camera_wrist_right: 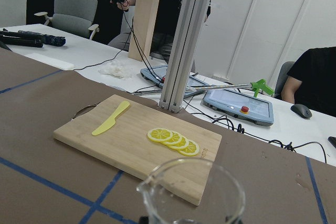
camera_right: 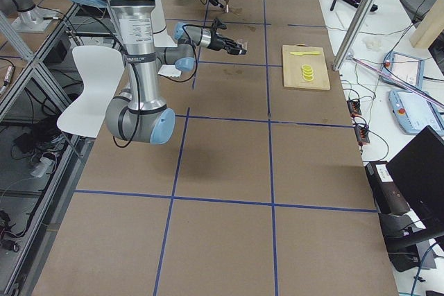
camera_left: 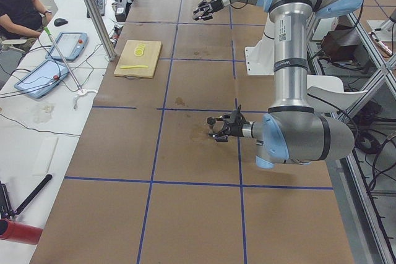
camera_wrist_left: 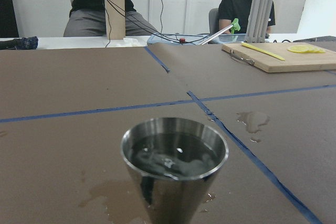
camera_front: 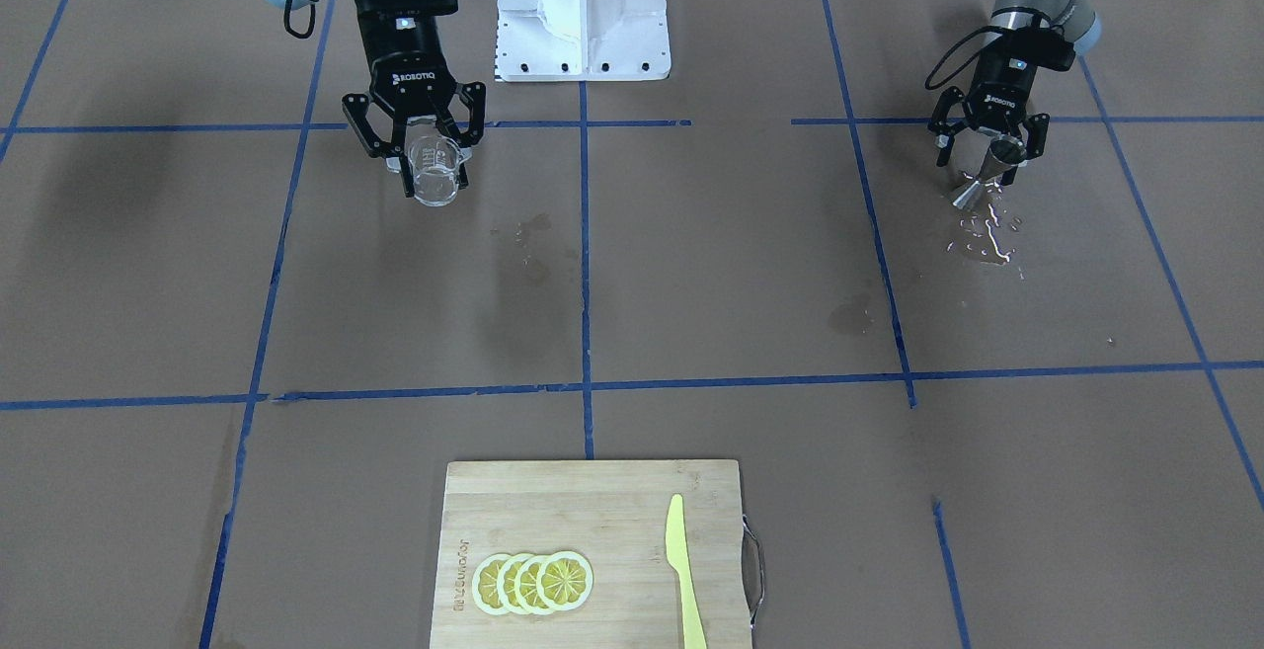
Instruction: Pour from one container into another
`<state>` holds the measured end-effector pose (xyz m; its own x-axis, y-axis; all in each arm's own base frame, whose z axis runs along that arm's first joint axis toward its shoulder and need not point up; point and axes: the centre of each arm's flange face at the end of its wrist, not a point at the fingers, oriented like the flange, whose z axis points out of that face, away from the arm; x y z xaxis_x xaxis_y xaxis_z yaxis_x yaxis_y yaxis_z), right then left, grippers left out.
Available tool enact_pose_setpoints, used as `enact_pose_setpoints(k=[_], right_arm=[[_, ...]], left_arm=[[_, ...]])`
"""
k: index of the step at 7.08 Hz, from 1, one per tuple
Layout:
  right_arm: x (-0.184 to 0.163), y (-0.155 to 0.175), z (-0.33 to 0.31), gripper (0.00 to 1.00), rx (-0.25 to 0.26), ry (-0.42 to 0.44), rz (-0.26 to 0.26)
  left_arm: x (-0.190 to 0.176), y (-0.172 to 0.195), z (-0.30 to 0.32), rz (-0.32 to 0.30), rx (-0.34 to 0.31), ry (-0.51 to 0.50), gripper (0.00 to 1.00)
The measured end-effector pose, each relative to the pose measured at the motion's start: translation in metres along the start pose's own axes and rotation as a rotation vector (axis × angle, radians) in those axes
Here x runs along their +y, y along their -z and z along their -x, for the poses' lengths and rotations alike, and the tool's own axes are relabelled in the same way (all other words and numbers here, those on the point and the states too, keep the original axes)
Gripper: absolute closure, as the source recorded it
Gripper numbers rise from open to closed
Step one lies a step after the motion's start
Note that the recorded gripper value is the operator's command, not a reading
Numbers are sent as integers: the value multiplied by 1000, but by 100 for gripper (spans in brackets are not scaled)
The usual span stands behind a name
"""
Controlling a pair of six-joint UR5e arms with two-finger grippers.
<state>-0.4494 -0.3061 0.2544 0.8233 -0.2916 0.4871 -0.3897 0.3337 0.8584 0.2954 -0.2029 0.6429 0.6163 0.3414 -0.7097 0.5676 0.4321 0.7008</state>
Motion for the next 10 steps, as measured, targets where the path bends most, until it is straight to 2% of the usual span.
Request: enact_pose_setpoints(k=[2,4,6,8,9,10], right_arm=[[-1,1,0,100,-1,-1,-1],[-3,1,0,100,-5,-3,0],[-3,2,1,100,-16,-6,8],[-4,2,0,100,-25,-9,14],[-4,2,-1,100,-26,-8,17],[-2,1,-4,100,-22,-10,19]], left_arm=[[-21,22,21,111,60,-27,0],[-38,46,53,279,125,-79,0],[-55,65,83,388,160,-162,0],[-69,80,122,482,161,-174,0],[-74,75,144,511,137,-169,0],[-85,54,163,522,96,-214,0]])
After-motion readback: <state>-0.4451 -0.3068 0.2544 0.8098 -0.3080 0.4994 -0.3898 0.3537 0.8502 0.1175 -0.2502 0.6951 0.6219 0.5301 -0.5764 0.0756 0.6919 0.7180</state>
